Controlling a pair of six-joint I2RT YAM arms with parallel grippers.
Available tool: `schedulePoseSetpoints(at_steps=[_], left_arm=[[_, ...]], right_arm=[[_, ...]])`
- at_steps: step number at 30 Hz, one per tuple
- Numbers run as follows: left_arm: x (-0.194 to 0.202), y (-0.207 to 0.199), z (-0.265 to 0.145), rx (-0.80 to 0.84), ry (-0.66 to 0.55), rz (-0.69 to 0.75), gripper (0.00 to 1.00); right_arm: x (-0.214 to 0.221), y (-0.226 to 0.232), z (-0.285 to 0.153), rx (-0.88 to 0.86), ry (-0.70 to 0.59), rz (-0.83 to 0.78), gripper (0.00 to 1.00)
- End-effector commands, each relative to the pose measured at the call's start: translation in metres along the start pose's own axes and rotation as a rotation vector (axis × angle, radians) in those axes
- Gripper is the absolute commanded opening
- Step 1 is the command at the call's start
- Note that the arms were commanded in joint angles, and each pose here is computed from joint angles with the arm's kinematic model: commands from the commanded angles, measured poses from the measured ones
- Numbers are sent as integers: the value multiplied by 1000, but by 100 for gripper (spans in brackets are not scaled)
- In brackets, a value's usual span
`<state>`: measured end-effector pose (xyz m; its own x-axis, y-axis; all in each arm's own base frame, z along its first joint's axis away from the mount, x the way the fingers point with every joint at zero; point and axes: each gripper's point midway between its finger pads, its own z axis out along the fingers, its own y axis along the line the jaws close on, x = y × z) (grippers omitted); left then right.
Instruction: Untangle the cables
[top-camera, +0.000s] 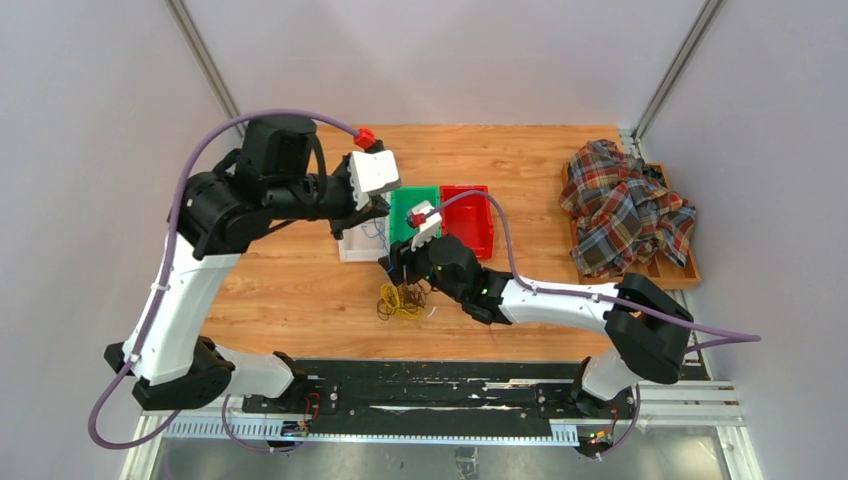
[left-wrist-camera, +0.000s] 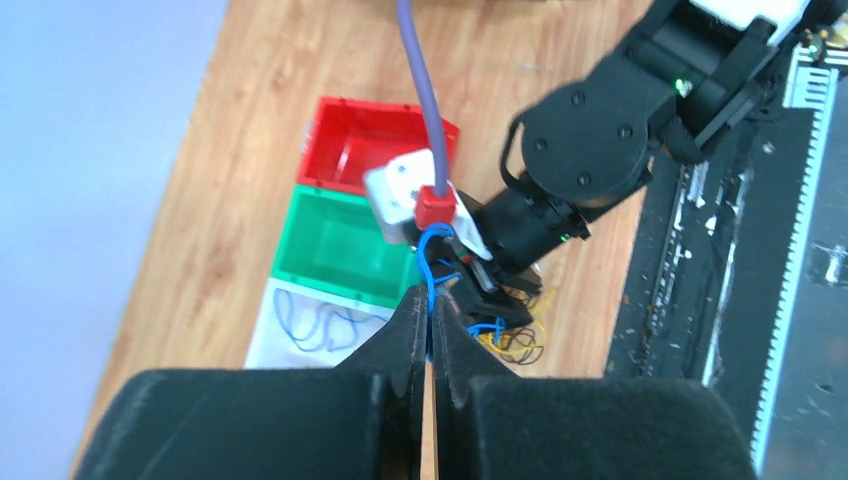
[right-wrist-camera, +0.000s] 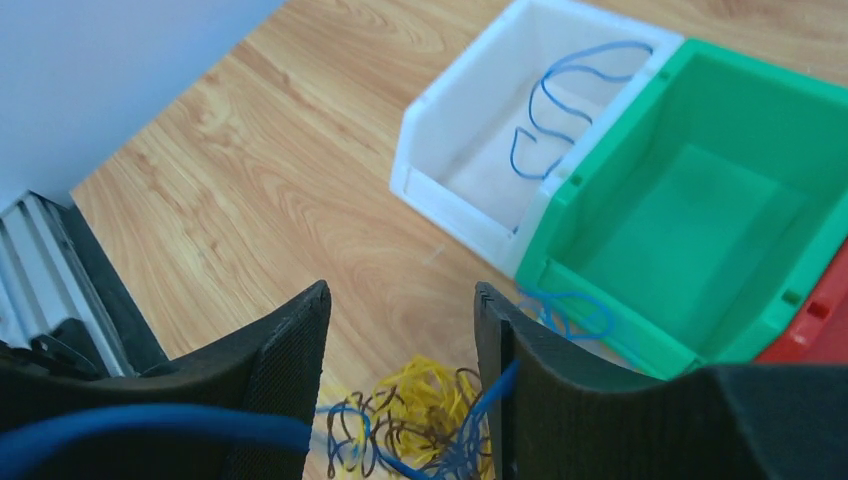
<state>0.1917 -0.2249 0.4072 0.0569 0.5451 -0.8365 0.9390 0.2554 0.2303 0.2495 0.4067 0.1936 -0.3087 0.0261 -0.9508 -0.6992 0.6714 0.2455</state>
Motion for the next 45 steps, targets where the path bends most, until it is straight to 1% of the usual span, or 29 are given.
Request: schedulePoseSetpoints(at_steps=[1, 8, 12, 16, 20, 22, 24, 27, 30, 33, 35, 39, 43, 44, 45], left_arm=[[-22, 10, -22, -69, -50, 105, 0], [-48, 33, -46, -202, -94, 190, 0], [-69, 52, -68, -315, -125, 256, 0], [-89, 68, -92, -430, -163, 316, 0], [-112, 80, -118, -552, -241, 375, 0], [-118, 83, -125, -585, -263, 390, 1], [-115, 83, -123, -582, -258, 380, 0], [-90, 80, -101, -531, -187, 353, 0], [-57, 81, -75, -502, -92, 315, 0], [-7, 92, -47, -511, 86, 344, 1], [24, 103, -29, -508, 175, 348, 1], [69, 134, -12, -519, 236, 256, 1], [94, 150, 9, -490, 256, 183, 1], [100, 153, 14, -489, 260, 178, 1], [106, 157, 21, -493, 258, 175, 0]], right_arm=[[28, -5, -4, 30, 33, -5, 54], [65, -19, -7, 62, 95, -8, 54], [85, -23, -9, 70, 142, -4, 54], [108, -24, -14, 60, 204, 11, 49], [131, -26, -26, 61, 262, 35, 45], [137, -26, -31, 59, 277, 49, 45], [138, -27, -36, 65, 283, 66, 45], [132, -25, -44, 57, 275, 84, 45], [119, -29, -52, 79, 277, 51, 45], [96, -36, -62, 124, 258, 14, 50], [80, -38, -68, 129, 226, 5, 53], [56, -44, -81, 147, 182, -19, 55], [41, -54, -98, 190, 152, -10, 54], [39, -56, -102, 200, 150, -7, 55], [36, -58, -108, 212, 149, -5, 59]])
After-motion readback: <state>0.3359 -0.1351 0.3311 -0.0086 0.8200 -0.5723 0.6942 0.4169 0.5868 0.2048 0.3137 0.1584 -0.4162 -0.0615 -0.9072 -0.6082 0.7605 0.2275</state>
